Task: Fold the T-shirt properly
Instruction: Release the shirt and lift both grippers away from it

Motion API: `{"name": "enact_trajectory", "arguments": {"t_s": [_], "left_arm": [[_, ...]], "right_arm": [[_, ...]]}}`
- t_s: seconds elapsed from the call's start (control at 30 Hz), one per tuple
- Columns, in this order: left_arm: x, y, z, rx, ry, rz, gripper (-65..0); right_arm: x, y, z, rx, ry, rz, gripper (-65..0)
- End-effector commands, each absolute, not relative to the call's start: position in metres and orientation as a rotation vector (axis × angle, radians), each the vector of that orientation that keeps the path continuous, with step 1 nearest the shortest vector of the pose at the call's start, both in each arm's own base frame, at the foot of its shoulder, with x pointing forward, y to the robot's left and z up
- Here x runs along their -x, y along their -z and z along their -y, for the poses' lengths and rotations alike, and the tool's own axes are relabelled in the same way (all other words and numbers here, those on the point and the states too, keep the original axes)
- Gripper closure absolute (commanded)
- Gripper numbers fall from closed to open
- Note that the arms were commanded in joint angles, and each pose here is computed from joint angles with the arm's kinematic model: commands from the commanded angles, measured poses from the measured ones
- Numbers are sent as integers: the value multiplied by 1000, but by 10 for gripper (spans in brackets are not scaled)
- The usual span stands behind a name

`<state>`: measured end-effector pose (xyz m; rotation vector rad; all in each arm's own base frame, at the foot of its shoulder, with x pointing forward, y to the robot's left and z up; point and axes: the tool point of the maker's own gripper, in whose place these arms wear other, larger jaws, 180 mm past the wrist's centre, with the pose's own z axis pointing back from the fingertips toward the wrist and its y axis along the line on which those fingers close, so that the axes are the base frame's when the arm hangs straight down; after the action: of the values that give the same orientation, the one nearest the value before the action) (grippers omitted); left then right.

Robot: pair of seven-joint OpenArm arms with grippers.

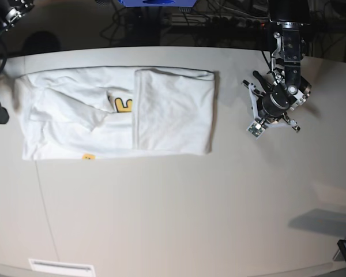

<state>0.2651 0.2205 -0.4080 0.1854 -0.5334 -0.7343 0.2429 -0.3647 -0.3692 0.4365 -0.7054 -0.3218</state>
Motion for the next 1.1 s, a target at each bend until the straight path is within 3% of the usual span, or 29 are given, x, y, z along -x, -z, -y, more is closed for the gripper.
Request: {"name": "enact_trajectory", "arguments": {"t_s": [0.0, 0.13, 0.5, 0.67, 1.07], "left_arm": [[-259, 412, -226, -196, 749, 492, 0], [-259, 412, -225, -195, 749, 493, 0], [-259, 413, -224, -192, 749, 492, 0], [-255, 420, -196, -148, 830, 484, 0], [-250, 428, -157, -71, 861, 498, 0]], "right_arm": [[-252, 357, 372, -427, 296, 742, -553], [-246, 380, 355, -541, 344, 693, -582], [-246, 404, 316, -602, 276, 589, -576], [-247, 413, 293, -638, 247, 561, -575], [-228, 410, 286, -596, 199, 559, -573]]}}
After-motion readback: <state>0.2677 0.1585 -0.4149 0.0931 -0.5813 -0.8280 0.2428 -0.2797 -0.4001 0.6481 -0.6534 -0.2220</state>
